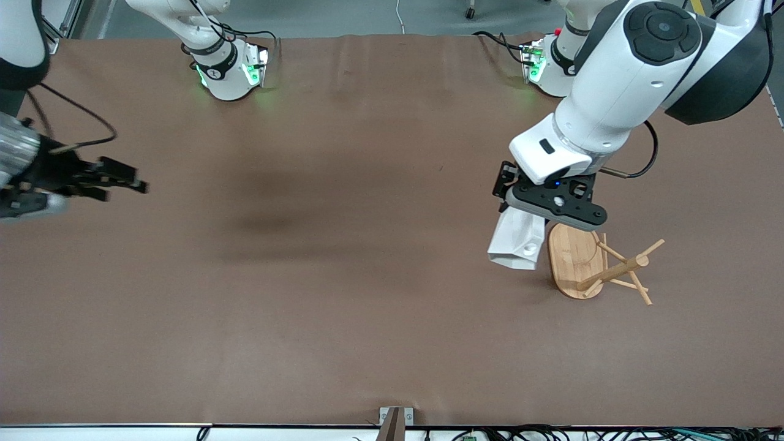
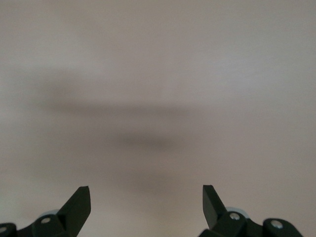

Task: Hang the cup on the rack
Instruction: 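Lower the cup with the left gripper beside the wooden rack pegs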

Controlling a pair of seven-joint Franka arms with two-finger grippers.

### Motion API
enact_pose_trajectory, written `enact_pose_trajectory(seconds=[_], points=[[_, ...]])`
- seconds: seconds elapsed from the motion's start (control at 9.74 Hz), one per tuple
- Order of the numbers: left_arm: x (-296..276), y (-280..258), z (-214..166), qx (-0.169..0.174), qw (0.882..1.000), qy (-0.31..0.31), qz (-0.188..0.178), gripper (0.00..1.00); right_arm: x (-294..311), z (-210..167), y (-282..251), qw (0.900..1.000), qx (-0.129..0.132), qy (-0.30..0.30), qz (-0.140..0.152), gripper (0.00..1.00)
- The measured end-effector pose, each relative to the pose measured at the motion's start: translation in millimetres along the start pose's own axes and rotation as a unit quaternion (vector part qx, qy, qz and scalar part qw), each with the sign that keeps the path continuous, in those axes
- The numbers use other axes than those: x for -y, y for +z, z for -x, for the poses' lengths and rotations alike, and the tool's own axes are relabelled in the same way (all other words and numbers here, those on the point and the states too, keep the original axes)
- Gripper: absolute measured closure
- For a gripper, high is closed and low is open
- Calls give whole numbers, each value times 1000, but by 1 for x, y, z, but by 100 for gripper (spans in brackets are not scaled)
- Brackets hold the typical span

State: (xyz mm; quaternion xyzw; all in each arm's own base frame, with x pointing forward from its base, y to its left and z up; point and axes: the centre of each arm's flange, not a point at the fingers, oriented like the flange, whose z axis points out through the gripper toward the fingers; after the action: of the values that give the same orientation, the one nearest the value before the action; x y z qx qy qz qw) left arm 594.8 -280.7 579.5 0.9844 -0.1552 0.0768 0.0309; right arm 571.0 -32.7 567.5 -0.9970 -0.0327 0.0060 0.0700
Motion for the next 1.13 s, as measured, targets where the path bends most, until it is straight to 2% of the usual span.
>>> enact_pose_trajectory(seconds=[0.1, 0.21, 0.41, 0.62, 0.82, 1.13], points=[[17, 0, -1, 2, 1000, -14, -4, 27, -8, 1, -28, 999, -17, 0, 29, 0], [41, 0, -1, 7, 999, -33, -7, 27, -15, 3, -57, 999, -35, 6, 40, 0], [83, 8, 9, 28, 997, -78, 9, 27, -31, 16, -99, 998, -49, 23, 45, 0], [96, 20, 27, 34, 994, -105, 19, 27, -29, 22, -109, 998, -39, 26, 44, 0], [90, 32, 50, 13, 993, -116, 20, 27, -28, 27, -109, 998, -26, 27, 54, 0], [85, 54, 84, -11, 992, -122, 2, 27, -29, 34, -108, 997, -22, 31, 66, 0]])
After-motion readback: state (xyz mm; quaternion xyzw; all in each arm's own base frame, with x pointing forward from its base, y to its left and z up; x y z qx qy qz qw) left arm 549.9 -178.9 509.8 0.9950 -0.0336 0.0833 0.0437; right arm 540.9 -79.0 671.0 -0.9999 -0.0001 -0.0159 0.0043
